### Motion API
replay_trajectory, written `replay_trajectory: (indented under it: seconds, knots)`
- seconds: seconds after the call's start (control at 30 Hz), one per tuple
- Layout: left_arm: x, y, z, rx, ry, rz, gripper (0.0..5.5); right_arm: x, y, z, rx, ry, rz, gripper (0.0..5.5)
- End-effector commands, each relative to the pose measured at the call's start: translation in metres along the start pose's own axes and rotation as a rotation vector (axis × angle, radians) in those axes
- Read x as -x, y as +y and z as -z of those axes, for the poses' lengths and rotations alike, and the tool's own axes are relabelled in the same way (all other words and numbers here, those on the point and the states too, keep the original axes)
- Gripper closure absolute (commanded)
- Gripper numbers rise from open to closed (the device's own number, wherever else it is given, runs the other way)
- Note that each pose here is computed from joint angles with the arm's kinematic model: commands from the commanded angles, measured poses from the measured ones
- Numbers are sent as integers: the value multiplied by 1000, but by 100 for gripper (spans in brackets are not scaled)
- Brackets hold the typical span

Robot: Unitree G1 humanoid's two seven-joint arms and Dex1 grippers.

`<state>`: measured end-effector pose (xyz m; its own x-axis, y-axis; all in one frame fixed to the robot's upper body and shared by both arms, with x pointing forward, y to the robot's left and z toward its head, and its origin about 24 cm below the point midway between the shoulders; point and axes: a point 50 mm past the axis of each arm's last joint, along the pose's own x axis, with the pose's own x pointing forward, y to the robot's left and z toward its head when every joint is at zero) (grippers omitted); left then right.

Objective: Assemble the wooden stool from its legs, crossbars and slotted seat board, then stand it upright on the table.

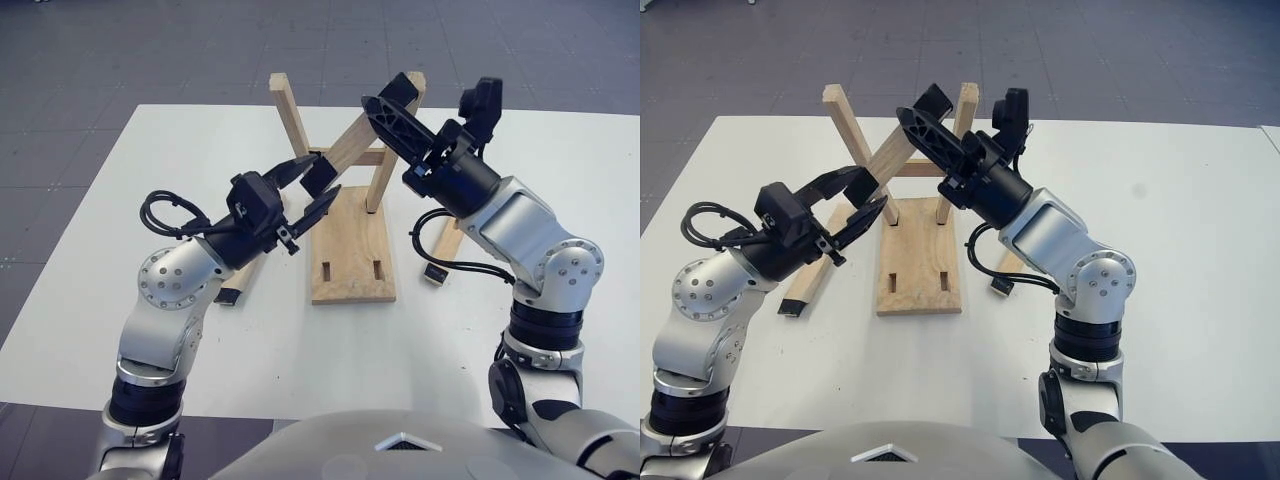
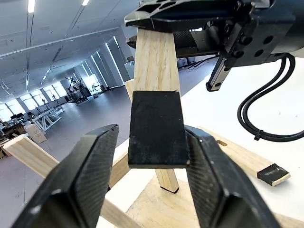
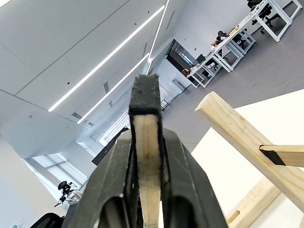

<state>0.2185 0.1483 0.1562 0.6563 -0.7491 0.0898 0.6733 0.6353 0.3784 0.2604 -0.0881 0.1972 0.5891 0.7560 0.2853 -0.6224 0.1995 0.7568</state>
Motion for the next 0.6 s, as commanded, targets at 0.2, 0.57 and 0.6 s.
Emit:
replay_trajectory:
  seconds: [0.2, 0.57, 0.6]
  knots:
    - [44, -26, 71, -30, 352, 74, 285, 78, -46, -25, 255, 10, 416, 507]
    - [18, -14, 76, -53, 345, -83, 285, 98, -98, -1, 566, 223, 671, 507]
    - [19, -15, 76, -50, 345, -84, 285, 99, -97, -1, 590, 241, 660, 507]
